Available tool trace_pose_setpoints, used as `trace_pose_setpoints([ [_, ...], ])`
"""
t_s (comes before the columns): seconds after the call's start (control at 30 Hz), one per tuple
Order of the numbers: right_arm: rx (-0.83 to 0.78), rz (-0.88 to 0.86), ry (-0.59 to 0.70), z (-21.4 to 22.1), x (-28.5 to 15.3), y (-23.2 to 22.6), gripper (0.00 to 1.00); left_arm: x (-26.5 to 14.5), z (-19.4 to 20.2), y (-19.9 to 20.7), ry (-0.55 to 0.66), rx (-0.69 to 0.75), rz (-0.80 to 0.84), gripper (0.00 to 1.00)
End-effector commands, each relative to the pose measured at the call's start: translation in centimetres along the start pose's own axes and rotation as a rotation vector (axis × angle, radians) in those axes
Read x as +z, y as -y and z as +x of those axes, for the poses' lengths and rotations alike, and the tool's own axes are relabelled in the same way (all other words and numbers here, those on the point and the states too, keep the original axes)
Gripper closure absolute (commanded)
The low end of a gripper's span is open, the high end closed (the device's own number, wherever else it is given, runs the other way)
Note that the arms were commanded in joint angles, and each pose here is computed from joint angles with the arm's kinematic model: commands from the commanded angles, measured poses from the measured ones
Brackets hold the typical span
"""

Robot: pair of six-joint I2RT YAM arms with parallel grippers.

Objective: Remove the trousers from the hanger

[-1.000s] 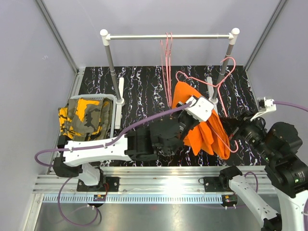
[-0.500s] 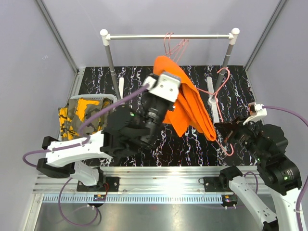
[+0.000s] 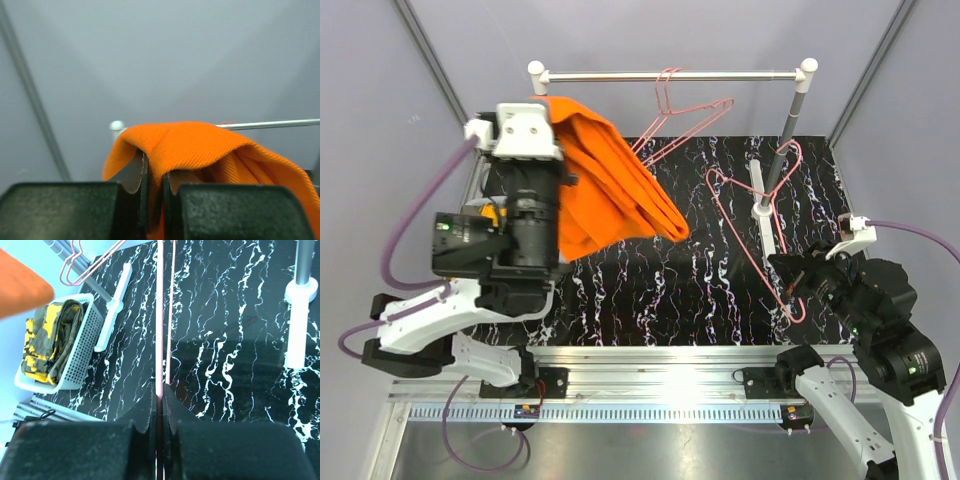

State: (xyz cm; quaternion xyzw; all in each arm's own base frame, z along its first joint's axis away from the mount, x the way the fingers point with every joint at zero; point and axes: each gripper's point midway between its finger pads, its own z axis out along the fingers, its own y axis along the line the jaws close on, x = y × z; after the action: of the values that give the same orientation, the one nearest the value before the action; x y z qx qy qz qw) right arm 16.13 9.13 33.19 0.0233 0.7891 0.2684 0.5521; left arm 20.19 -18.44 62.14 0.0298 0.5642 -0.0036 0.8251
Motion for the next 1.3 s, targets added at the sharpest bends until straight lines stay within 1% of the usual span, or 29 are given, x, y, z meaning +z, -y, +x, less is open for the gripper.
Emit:
trace_pose_setpoints([
  [0.0, -0.021, 0.004, 0.082, -2.1, -0.9, -0.3, 1.00, 0.0, -1.2, -10.0, 0.038, -0.069, -0.193, 1.00],
  [0.03, -0.025, 0.009, 0.093, -2.4, -1.0, -0.2, 1.00, 0.1, 0.2, -9.8, 0.024, -0.033, -0.195, 1.00],
  [0.07, -0.026, 0.009, 0.101, -2.6, -1.2, -0.3, 1.00, 0.3, 1.1, -11.5, 0.006, -0.007, -0.258, 1.00],
  [0.1, -0.028, 0.006, 0.108, -2.8, -1.3, -0.4, 1.00, -0.1, 1.3, -13.5, 0.003, -0.024, -0.287, 1.00],
  [0.13, -0.028, 0.009, 0.118, -3.1, -1.4, -0.4, 1.00, 0.1, 2.6, -13.2, -0.024, -0.006, -0.275, 1.00],
  [0.17, -0.028, 0.007, 0.119, -3.2, -1.4, -0.5, 1.00, 0.1, 3.7, -14.2, -0.040, 0.033, -0.316, 1.00],
  [0.2, -0.029, 0.002, 0.125, -3.4, -1.5, -0.6, 1.00, -0.6, 4.1, -15.9, -0.047, 0.035, -0.341, 1.00],
  [0.23, -0.027, -0.002, 0.127, -3.6, -1.5, -0.8, 1.00, -0.9, 4.6, -16.6, -0.053, 0.041, -0.367, 1.00],
  [0.27, -0.029, -0.004, 0.127, -3.6, -1.4, -0.8, 1.00, -1.2, 6.0, -17.5, -0.075, 0.082, -0.410, 1.00],
  [0.33, -0.030, -0.013, 0.133, -3.9, -1.5, -1.1, 1.00, -2.5, 6.7, -19.4, -0.093, 0.096, -0.445, 1.00],
  [0.47, -0.032, -0.036, 0.137, -4.1, -1.6, -1.6, 1.00, -5.0, 9.7, -22.4, -0.183, 0.196, -0.532, 1.00],
  [0.5, -0.034, -0.050, 0.139, -4.1, -1.7, -1.8, 1.00, -5.5, 11.7, -22.3, -0.225, 0.254, -0.539, 1.00],
  [0.57, -0.025, -0.067, 0.144, -4.2, -1.9, -2.2, 1.00, -7.3, 13.4, -23.9, -0.280, 0.307, -0.598, 1.00],
  [0.6, -0.023, -0.089, 0.147, -4.2, -2.1, -2.6, 1.00, -7.7, 15.9, -23.5, -0.343, 0.402, -0.585, 1.00],
  [0.63, -0.015, -0.101, 0.148, -4.1, -2.2, -2.8, 1.00, -8.0, 17.3, -23.3, -0.363, 0.413, -0.580, 1.00],
  [0.67, -0.012, -0.113, 0.147, -4.1, -2.2, -3.0, 1.00, -8.0, 19.0, -23.1, -0.390, 0.473, -0.545, 1.00],
  [0.7, -0.011, -0.139, 0.147, -4.1, -2.4, -3.4, 1.00, -8.2, 20.8, -23.0, -0.431, 0.528, -0.546, 1.00],
  [0.73, -0.006, -0.145, 0.148, -4.1, -2.5, -3.6, 1.00, -8.6, 23.9, -23.5, -0.492, 0.617, -0.588, 1.00],
  [0.77, -0.004, -0.154, 0.151, -4.2, -2.6, -3.7, 1.00, -8.6, 25.5, -23.7, -0.526, 0.654, -0.596, 1.00],
  [0.8, -0.004, -0.159, 0.155, -4.2, -2.7, -3.9, 1.00, -8.0, 27.7, -23.4, -0.589, 0.707, -0.595, 1.00],
  [0.87, -0.006, -0.168, 0.161, -4.3, -3.0, -4.0, 1.00, -8.0, 31.5, -23.8, -0.670, 0.714, -0.587, 1.00],
  [0.9, -0.005, -0.166, 0.160, -4.2, -3.1, -3.9, 1.00, -7.2, 31.8, -23.5, -0.648, 0.691, -0.596, 1.00],
  [0.93, -0.011, -0.164, 0.165, -4.2, -3.3, -3.9, 1.00, -6.5, 32.4, -22.8, -0.641, 0.657, -0.562, 1.00],
  [1.0, -0.012, -0.158, 0.164, -4.1, -3.4, -3.7, 1.00, -5.2, 32.3, -22.6, -0.629, 0.606, -0.538, 1.00],
  [1.1, -0.015, -0.157, 0.172, -4.1, -3.5, -3.6, 1.00, -3.3, 33.8, -21.6, -0.644, 0.595, -0.468, 1.00],
  [1.13, -0.015, -0.157, 0.172, -4.0, -3.5, -3.6, 1.00, -2.5, 35.0, -20.8, -0.659, 0.607, -0.416, 1.00],
  [1.2, -0.016, -0.159, 0.169, -4.0, -3.4, -3.6, 1.00, -1.7, 35.8, -20.1, -0.662, 0.612, -0.386, 1.00],
  [1.27, -0.016, -0.161, 0.168, -4.0, -3.3, -3.7, 1.00, -0.7, 37.4, -19.0, -0.679, 0.614, -0.320, 1.00],
])
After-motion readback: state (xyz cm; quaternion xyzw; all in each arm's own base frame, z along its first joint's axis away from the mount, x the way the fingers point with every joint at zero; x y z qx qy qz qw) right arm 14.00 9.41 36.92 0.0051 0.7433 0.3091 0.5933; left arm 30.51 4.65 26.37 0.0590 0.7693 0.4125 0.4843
